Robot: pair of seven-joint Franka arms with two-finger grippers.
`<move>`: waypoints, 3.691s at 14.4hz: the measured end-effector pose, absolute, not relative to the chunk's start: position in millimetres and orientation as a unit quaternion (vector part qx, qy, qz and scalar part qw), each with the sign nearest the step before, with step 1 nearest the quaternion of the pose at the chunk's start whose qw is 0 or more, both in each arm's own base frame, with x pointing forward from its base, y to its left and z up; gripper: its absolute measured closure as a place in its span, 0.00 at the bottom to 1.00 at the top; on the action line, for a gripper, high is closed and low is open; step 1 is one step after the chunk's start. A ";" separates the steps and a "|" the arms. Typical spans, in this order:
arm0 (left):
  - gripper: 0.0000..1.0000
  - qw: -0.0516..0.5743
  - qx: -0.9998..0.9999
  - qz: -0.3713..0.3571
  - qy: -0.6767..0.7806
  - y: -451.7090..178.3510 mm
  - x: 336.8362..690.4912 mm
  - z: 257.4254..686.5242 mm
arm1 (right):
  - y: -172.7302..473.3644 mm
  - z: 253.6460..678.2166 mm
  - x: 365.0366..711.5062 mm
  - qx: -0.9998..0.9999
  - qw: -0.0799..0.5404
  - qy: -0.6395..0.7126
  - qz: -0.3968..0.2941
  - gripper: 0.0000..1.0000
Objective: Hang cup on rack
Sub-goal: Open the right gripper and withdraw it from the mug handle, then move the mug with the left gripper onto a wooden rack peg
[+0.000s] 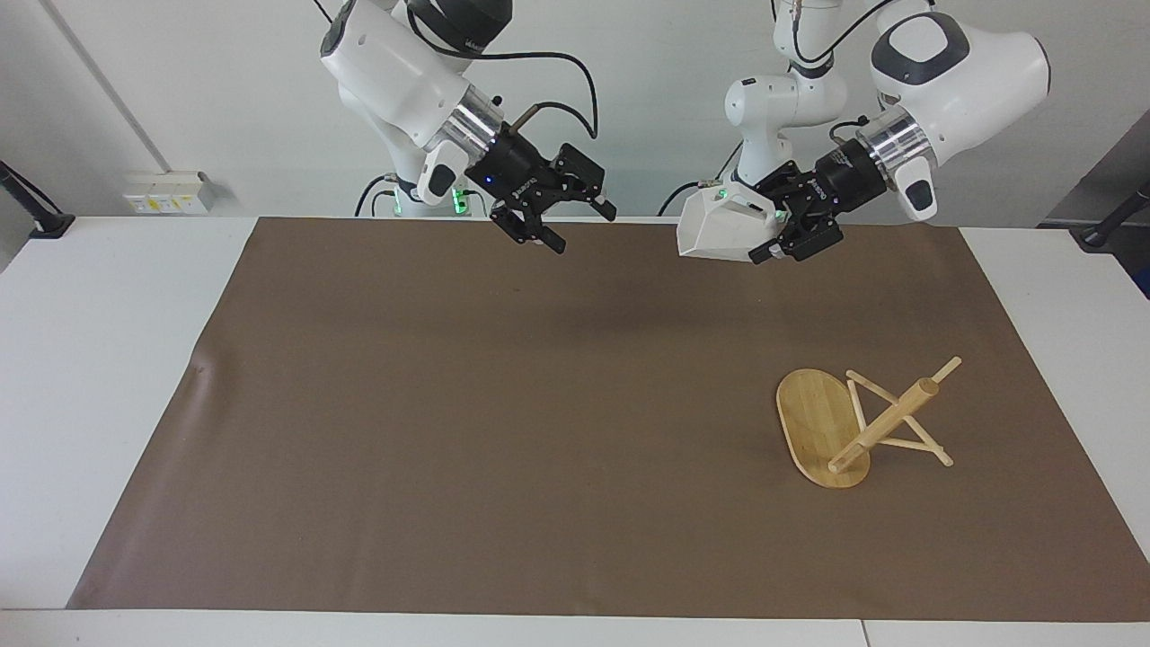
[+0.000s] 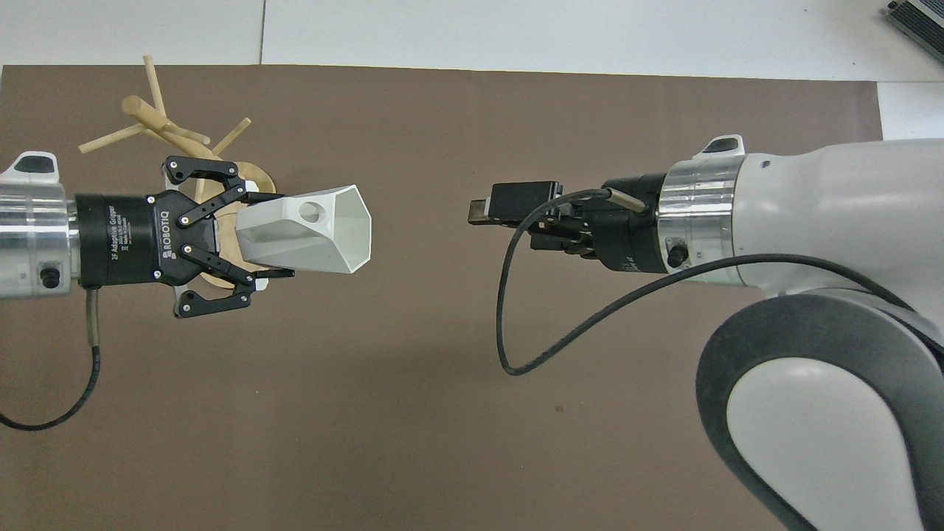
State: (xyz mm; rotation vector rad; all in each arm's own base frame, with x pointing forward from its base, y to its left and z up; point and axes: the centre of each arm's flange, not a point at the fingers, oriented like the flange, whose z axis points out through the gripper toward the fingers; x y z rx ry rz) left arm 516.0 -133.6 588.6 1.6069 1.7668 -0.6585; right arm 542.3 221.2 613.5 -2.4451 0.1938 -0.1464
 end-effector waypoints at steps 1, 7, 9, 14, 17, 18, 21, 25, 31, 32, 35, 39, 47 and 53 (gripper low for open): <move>0.25 0.316 0.593 -0.241 0.700 -129.0 518.4 586.9 | 202.5 607.4 547.1 -0.953 0.287 0.069 -0.066 0.00; 0.25 0.305 0.425 -0.219 0.824 -106.1 526.0 544.5 | 71.5 574.7 564.6 -0.988 0.092 0.104 -0.069 0.00; 0.25 0.307 0.368 -0.210 0.852 -102.4 526.5 530.2 | 35.2 567.6 563.0 -0.991 0.037 0.106 -0.068 0.00; 0.25 0.313 0.289 -0.186 0.885 -105.8 531.7 492.9 | -6.6 569.4 556.5 -0.993 -0.012 0.103 -0.064 0.00; 0.25 0.320 0.263 -0.171 0.894 -100.8 542.7 475.2 | -34.0 576.1 554.1 -0.993 -0.014 0.093 -0.066 0.00; 0.25 0.322 0.257 -0.167 0.896 -98.8 545.4 470.3 | -35.2 579.7 551.7 -0.994 -0.015 0.093 -0.060 0.00; 0.25 0.333 0.238 -0.151 0.900 -92.0 552.9 460.3 | -32.8 602.0 545.4 -0.995 -0.016 0.093 -0.039 0.00; 0.25 0.338 0.218 -0.144 0.904 -87.8 557.2 453.7 | -32.1 631.1 540.3 -0.995 -0.016 0.094 -0.033 0.00; 0.25 0.342 0.202 -0.140 0.907 -86.9 561.6 447.6 | -35.2 653.8 546.1 -0.995 -0.014 0.095 -0.025 0.00; 0.25 0.344 0.201 -0.140 0.907 -86.9 562.1 448.9 | -36.0 652.2 547.8 -0.995 -0.014 0.095 -0.024 0.00; 0.25 0.345 0.198 -0.141 0.907 -86.9 562.9 450.9 | -42.0 649.2 548.5 -0.995 -0.013 0.100 -0.018 0.00; 0.25 0.346 0.195 -0.141 0.907 -85.3 563.7 452.1 | -45.1 649.2 548.4 -0.994 -0.013 0.103 -0.017 0.00; 0.25 0.349 0.184 -0.142 0.908 -78.7 565.6 454.7 | -45.1 647.7 549.3 -0.994 -0.013 0.103 -0.016 0.00; 0.25 0.346 0.179 -0.151 0.909 -89.5 564.2 454.2 | -44.8 647.1 549.7 -0.995 -0.013 0.102 -0.015 0.00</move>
